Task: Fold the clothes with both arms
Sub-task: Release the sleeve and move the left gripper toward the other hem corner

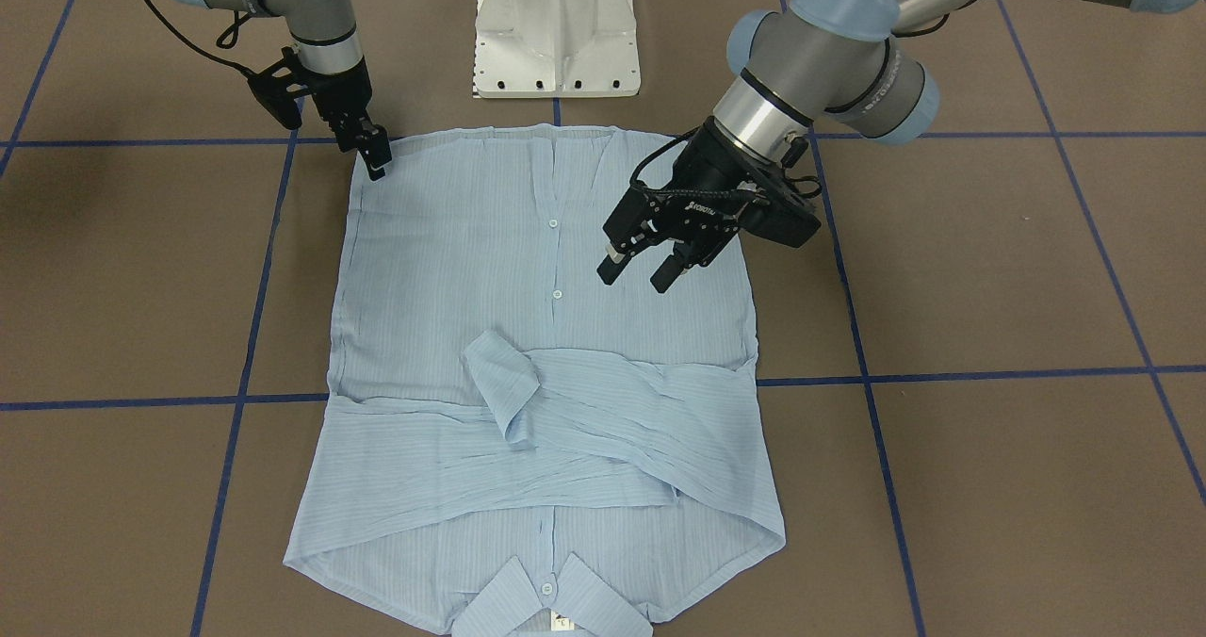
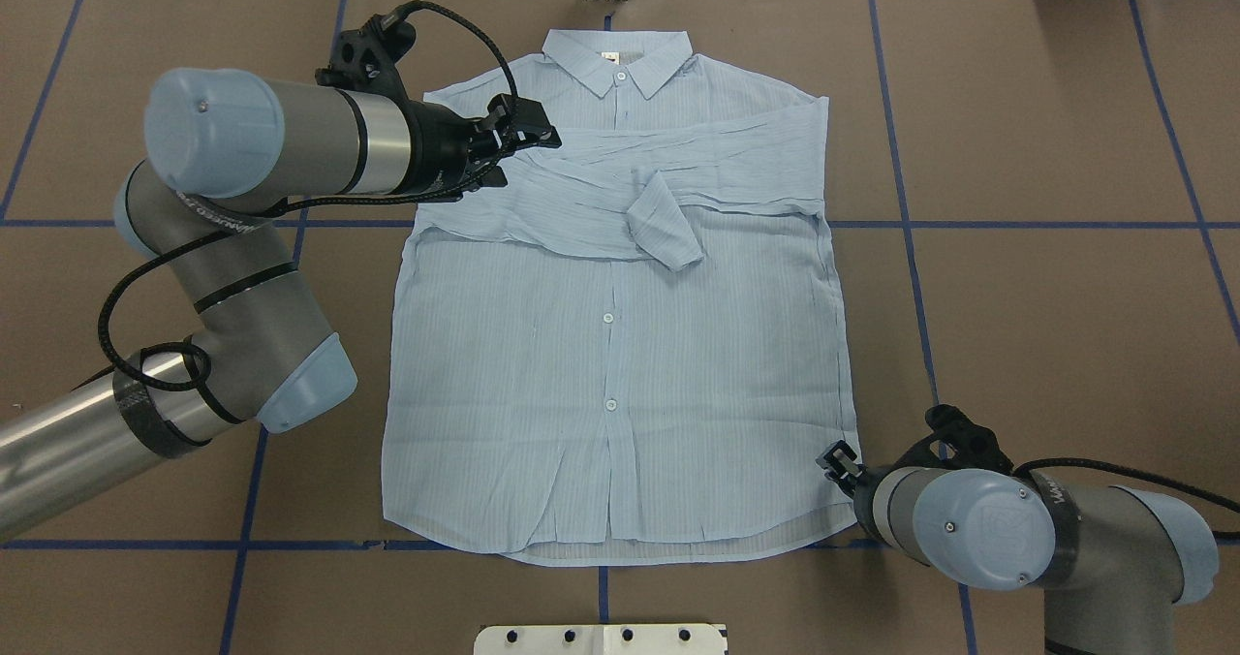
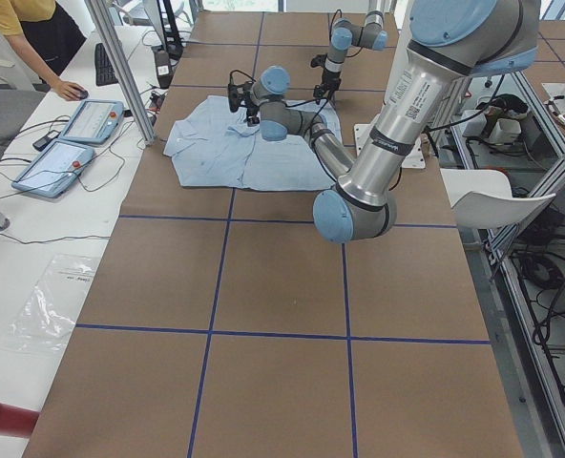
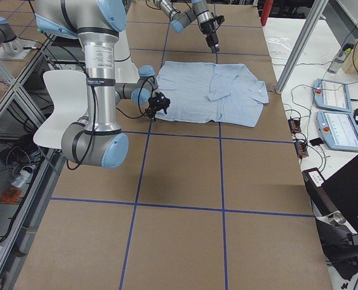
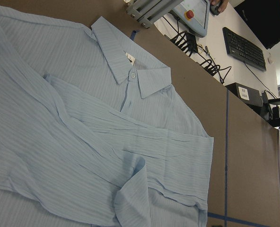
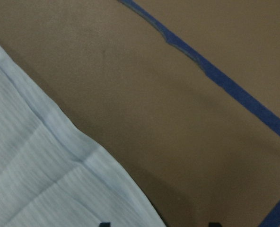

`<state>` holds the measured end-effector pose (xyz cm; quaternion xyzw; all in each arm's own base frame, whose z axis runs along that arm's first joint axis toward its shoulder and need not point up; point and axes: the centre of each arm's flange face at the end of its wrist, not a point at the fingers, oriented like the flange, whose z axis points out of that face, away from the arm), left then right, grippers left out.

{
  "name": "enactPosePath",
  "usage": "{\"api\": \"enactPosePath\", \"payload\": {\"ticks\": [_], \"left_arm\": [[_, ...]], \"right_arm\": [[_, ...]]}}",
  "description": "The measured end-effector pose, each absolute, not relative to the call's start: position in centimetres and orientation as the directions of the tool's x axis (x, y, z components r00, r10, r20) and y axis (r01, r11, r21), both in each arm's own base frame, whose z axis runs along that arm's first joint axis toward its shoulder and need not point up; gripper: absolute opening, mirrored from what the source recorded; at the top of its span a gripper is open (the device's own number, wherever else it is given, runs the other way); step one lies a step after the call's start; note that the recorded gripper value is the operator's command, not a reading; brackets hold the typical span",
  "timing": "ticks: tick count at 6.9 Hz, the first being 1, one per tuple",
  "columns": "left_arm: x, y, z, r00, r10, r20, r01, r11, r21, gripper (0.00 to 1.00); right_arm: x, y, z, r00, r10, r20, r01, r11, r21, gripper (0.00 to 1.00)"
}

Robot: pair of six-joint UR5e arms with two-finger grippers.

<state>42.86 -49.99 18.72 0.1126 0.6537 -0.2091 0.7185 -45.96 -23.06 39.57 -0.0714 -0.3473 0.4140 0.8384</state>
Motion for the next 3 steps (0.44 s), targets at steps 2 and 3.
{"api": "enactPosePath", "payload": {"ticks": [2, 3], "left_arm": [[42.86, -49.91, 18.77, 0.058, -0.154, -0.986, 0.447, 0.888, -0.112, 0.83], [42.85, -49.9, 18.81, 0.058, -0.154, -0.986, 0.447, 0.888, -0.112, 0.83]], "right_arm": [[-45.87, -22.82, 39.71, 0.421, 0.744, 0.519, -0.642, 0.648, -0.409, 0.43], [-45.86, -22.65, 39.67, 0.422, 0.743, 0.519, -0.64, 0.65, -0.411, 0.43]]}}
